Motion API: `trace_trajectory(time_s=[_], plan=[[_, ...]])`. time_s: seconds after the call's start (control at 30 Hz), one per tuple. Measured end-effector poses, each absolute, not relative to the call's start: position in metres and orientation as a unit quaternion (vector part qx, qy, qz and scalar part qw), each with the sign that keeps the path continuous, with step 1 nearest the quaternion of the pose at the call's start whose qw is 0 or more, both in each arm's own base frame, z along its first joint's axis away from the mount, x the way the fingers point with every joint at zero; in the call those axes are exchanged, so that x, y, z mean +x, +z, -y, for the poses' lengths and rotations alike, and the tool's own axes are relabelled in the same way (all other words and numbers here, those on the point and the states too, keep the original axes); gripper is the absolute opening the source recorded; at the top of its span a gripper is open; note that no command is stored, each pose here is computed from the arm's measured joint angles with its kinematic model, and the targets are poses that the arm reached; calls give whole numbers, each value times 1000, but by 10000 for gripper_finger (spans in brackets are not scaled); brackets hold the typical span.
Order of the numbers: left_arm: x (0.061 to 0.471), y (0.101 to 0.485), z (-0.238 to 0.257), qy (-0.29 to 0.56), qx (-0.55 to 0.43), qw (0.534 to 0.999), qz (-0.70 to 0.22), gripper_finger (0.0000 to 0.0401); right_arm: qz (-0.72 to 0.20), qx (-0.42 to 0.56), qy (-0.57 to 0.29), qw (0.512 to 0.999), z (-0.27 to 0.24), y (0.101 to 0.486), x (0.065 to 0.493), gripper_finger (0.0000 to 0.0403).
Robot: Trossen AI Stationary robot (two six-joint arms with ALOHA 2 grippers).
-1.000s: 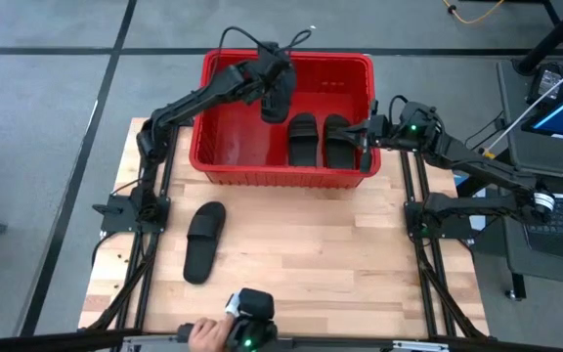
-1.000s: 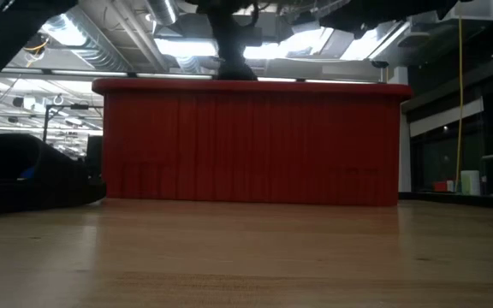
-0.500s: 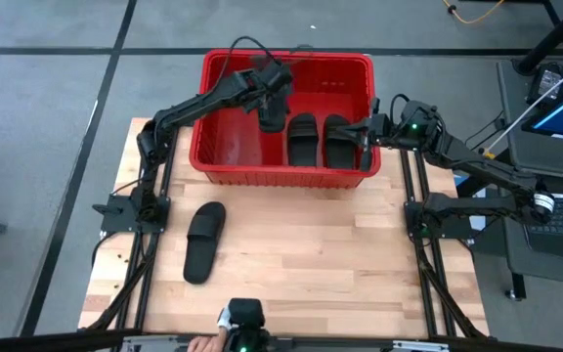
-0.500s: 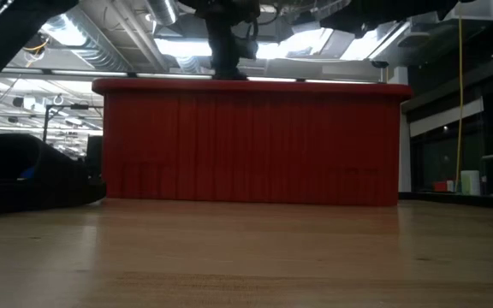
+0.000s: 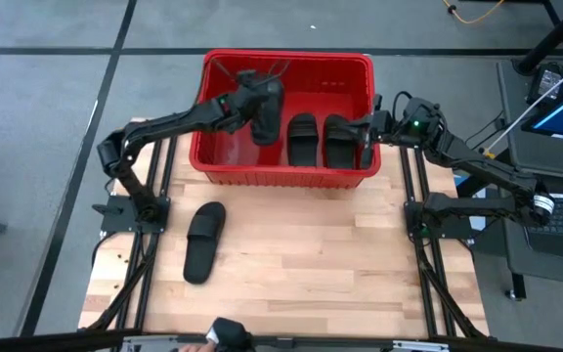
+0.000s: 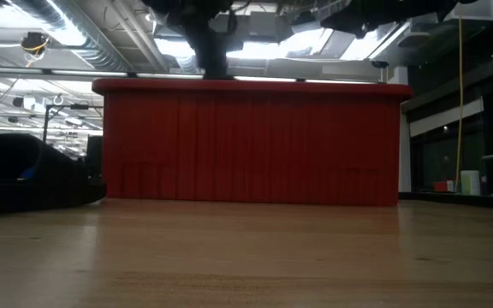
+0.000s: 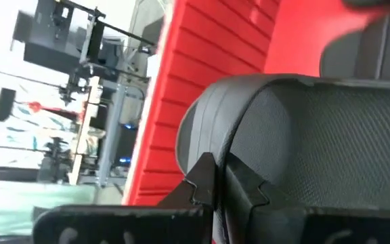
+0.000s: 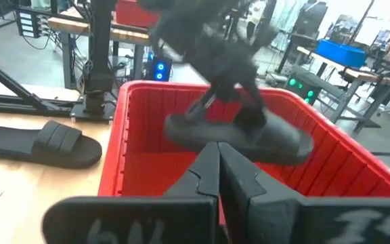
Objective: Pick and place slides into bin
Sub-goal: Put the right black slide into the red bin
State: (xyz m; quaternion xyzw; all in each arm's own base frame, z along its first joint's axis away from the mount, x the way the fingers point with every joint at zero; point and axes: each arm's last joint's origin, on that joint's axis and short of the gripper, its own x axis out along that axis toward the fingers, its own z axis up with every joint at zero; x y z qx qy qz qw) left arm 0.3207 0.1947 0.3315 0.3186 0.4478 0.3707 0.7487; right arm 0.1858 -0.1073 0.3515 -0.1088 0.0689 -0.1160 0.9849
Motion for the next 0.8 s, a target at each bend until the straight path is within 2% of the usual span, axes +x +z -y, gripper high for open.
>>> trace_trajectory(time_s=[0.3,0.8], plan=[[325,286,-196,378,344,733,-450,4,-40,-103,-120,987,108,357,186,6],[339,247,-211,374,334,717,-484,4,-39,-94,-121,987,108,357,186,6]])
